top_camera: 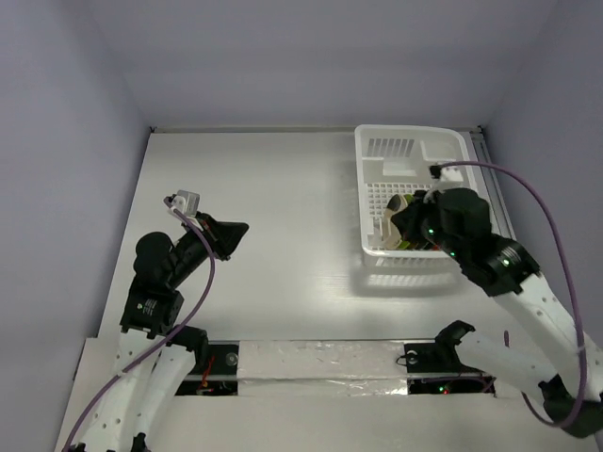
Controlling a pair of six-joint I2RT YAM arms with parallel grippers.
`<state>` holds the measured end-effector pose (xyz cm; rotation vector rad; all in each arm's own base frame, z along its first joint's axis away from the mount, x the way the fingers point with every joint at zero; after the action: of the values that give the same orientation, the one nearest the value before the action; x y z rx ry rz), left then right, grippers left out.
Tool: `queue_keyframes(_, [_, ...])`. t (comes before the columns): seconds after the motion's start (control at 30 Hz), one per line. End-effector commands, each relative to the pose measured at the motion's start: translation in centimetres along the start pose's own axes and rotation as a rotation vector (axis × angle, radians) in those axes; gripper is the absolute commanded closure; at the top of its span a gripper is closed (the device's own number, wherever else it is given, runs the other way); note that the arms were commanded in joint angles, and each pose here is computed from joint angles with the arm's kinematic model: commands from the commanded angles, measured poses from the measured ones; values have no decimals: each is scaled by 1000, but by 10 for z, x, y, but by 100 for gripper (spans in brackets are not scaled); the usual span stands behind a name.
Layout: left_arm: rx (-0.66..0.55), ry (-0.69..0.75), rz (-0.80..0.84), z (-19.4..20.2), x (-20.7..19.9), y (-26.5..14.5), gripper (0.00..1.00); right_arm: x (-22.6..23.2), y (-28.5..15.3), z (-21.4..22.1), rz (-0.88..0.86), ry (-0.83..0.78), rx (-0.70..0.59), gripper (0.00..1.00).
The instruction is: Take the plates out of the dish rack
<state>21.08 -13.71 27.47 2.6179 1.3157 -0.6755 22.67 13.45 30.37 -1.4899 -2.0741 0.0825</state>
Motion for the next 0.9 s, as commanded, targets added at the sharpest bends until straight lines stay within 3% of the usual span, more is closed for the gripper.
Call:
queue_keyframes(0.0, [-9,-3,-30,0,6,2,100,-19,24,-6,249,-40,-36,97])
queue_keyframes(0.2, [-25,-13,-51,-1,9,0,98,-50,45,0,476,-115,-18,62])
queue_keyframes(0.37, [-18,-19,-53,1,10,1,70,-69,65,10,635,-183,31,60])
queue_keyframes(0.4, [-20,-20,-52,1,10,1,60,-69,67,10,643,-184,29,59])
queue_keyframes(0.5, [-24,-20,-43,1,8,0,50,-71,77,10,653,-197,34,59])
queue_keyframes(0.87, [-25,-16,-27,1,5,-1,48,-99,98,6,732,-210,56,65])
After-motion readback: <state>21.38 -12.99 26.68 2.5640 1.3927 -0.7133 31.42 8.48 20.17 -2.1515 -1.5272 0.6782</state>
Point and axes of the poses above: each gripper's point midway between its finger pads, its own y axis out along the fingers, its own x axis along the line the jaws close on, z = x × y, the point moved 1 cm from there along -y, back along the fingers, and after that the axes turned 3 degrees about y, right-handed, at the moved point
